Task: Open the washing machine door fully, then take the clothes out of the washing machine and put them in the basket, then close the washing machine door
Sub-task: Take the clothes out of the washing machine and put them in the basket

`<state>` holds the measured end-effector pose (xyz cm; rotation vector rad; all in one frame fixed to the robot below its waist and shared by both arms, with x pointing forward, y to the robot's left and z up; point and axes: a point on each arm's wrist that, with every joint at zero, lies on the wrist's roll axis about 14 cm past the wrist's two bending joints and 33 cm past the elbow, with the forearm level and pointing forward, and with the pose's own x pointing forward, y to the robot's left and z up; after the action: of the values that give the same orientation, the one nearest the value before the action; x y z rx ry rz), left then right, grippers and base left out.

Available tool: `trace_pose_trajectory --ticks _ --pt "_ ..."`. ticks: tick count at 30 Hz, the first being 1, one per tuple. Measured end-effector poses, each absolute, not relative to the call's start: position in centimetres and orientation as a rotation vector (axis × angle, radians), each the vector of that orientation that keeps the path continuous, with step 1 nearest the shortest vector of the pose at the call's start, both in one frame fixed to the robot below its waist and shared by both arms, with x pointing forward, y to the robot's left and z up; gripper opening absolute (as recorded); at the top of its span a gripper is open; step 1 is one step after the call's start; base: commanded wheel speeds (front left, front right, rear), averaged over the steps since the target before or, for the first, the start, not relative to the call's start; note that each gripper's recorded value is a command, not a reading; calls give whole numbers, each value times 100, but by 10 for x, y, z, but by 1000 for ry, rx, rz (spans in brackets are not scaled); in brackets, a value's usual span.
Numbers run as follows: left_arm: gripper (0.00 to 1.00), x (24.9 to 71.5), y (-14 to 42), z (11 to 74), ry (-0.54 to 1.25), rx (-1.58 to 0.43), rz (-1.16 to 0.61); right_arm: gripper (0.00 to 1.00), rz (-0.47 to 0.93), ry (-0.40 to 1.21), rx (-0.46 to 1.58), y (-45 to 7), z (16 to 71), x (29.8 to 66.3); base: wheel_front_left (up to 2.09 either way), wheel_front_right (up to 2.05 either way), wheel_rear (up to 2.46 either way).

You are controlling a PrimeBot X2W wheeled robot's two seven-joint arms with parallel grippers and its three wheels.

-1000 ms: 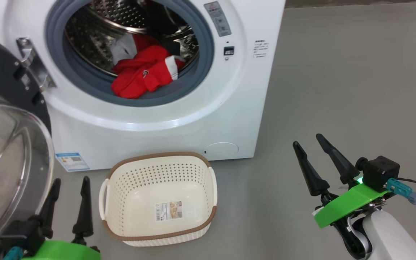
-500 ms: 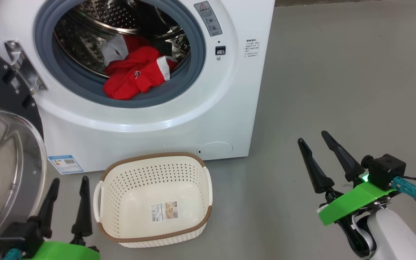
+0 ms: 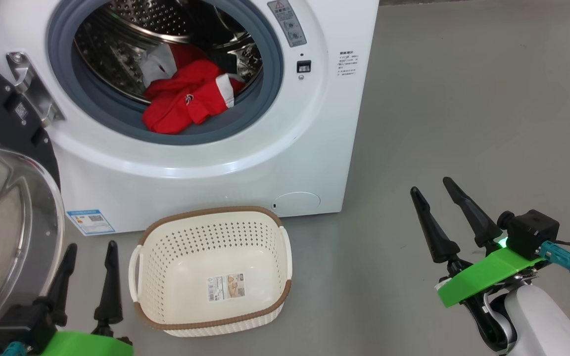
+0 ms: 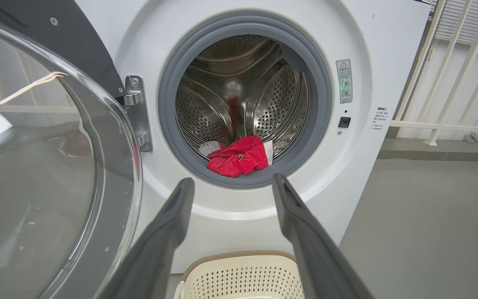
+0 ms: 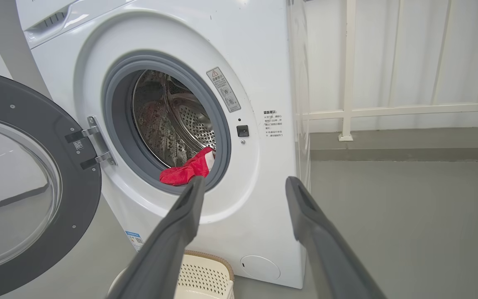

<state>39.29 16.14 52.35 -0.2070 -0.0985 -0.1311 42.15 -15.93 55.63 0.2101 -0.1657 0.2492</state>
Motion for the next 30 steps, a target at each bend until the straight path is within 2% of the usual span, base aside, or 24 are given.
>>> trace_pose_trajectory --ticks 30 --pt "100 393 167 523 -104 -204 -112 100 255 -167 208 -157 556 423 0 0 0"
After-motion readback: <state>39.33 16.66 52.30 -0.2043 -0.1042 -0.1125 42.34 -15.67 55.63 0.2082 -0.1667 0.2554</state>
